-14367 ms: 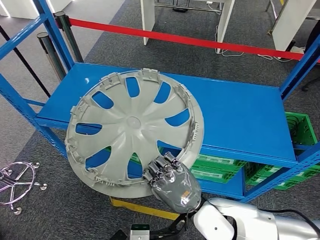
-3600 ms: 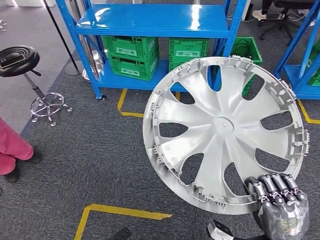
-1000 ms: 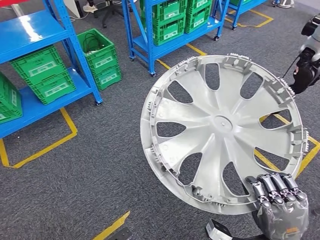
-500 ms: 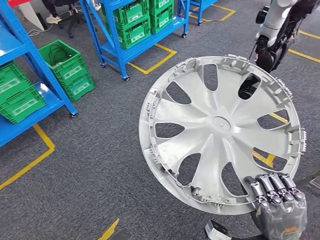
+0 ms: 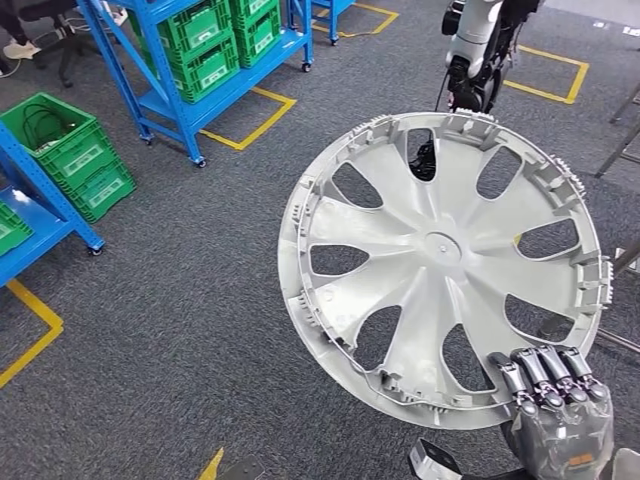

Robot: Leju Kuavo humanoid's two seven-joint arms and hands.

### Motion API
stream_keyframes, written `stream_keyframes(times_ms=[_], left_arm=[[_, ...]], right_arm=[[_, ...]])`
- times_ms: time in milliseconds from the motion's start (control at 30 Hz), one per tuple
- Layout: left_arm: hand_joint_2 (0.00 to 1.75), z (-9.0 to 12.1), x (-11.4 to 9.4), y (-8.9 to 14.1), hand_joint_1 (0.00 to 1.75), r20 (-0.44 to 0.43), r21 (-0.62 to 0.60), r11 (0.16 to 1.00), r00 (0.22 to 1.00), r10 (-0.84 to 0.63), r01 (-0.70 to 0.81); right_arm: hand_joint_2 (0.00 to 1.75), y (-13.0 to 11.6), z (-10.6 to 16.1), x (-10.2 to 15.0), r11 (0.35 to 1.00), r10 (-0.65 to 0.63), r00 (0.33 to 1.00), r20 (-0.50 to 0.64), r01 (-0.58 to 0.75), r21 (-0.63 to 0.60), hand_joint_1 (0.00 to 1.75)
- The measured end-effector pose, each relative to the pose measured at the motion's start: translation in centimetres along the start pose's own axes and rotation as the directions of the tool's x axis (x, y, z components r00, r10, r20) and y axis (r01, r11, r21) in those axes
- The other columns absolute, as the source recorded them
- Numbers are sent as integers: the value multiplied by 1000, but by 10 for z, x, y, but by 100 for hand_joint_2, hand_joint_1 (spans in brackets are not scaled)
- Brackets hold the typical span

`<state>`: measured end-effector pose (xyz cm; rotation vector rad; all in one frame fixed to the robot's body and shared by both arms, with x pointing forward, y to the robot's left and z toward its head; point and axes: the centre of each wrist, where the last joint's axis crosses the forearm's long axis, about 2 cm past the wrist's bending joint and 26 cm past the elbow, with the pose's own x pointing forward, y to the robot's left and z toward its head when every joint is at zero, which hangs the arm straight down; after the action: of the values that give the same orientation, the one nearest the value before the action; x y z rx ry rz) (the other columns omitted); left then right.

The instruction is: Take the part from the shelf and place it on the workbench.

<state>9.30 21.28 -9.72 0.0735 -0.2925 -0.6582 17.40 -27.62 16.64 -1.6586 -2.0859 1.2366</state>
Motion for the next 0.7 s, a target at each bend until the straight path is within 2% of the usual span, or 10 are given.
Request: stream_keyframes(times_ms=[700], left_arm=[[0,-1,1,3,0,4,6,1000,1000,2,-2]], right_arm=[[175,0,-2,-1,1000,2,1000,0,-2,-6,175]])
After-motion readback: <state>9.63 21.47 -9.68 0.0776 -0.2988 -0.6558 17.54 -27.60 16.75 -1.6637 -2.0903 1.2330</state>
